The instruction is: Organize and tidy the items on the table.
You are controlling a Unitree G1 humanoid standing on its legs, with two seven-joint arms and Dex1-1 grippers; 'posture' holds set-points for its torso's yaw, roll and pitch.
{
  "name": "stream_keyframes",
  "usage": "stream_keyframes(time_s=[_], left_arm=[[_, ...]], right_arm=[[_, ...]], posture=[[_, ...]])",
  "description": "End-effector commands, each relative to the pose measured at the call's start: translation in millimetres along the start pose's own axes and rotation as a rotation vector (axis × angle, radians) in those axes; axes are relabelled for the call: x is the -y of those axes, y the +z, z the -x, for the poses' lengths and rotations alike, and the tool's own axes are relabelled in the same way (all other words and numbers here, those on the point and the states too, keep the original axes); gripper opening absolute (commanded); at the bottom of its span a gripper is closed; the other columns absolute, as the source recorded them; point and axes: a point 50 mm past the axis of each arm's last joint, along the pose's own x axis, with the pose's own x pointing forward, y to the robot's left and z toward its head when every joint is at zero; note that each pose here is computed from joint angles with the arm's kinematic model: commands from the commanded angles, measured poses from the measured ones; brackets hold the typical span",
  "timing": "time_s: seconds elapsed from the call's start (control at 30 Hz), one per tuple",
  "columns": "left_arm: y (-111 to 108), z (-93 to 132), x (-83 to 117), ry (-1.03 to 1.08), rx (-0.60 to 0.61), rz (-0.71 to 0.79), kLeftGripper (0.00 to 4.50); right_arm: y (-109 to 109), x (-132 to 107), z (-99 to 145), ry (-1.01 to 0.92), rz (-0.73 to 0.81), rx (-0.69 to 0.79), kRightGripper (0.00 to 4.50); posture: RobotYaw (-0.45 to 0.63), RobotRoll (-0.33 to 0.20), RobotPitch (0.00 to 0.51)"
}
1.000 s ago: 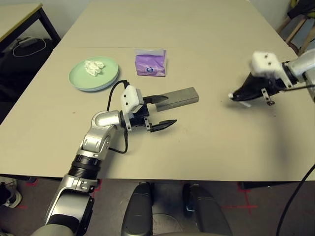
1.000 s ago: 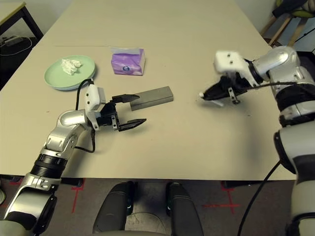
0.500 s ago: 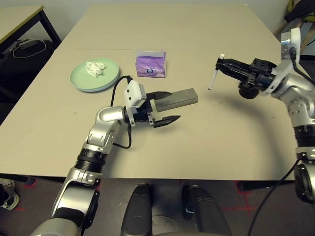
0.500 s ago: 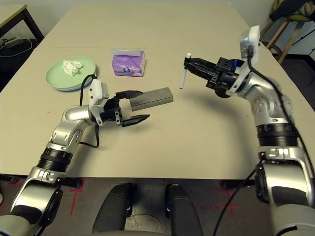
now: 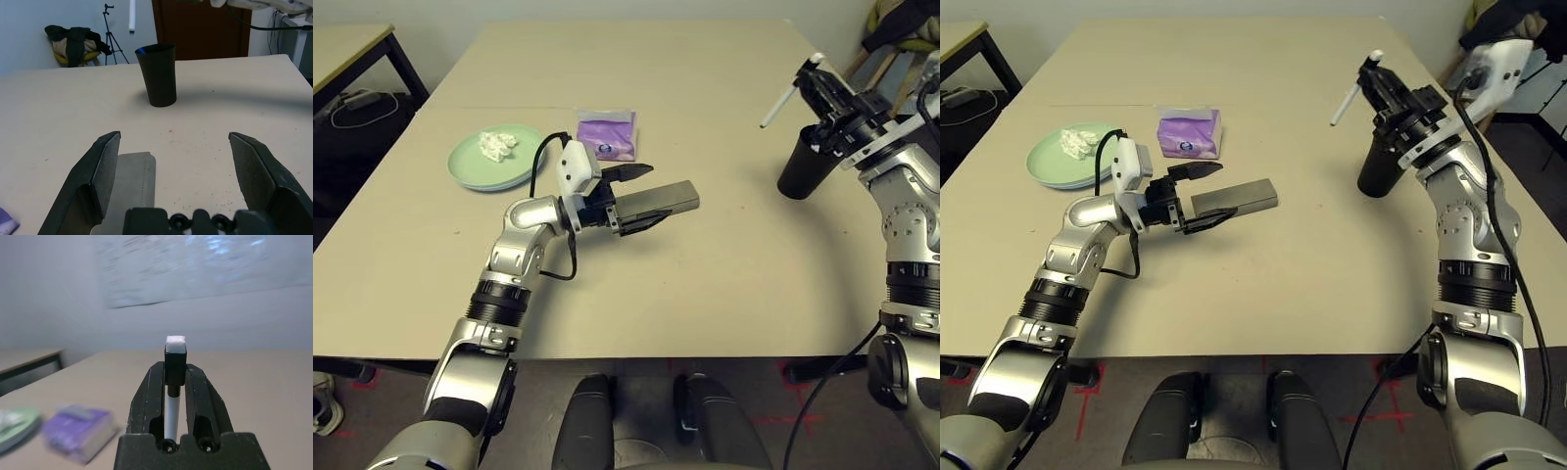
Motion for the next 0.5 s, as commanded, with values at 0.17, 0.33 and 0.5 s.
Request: stream_keyframes(time_s=[0.17,0.33,0.5], left_arm=[[8,-6,-6,0.033,0.018,0.036,4.5],[10,-7,-7,0.031,0.024,0.02,4.5],[8,-7,-5,0.026,0.02,0.012,4.5]], right_arm=[[10,17,-7,-0.268,0.08,-0.053,0.41],[7,26,-5,-0.366,0.14,-0.141,0.41],[1,26,-3,-0.371,0.146,-0.192,0.41]], posture=[[0.11,0.0,0.063],[0.11,0.0,0.059],[0.1,0.0,0.064]])
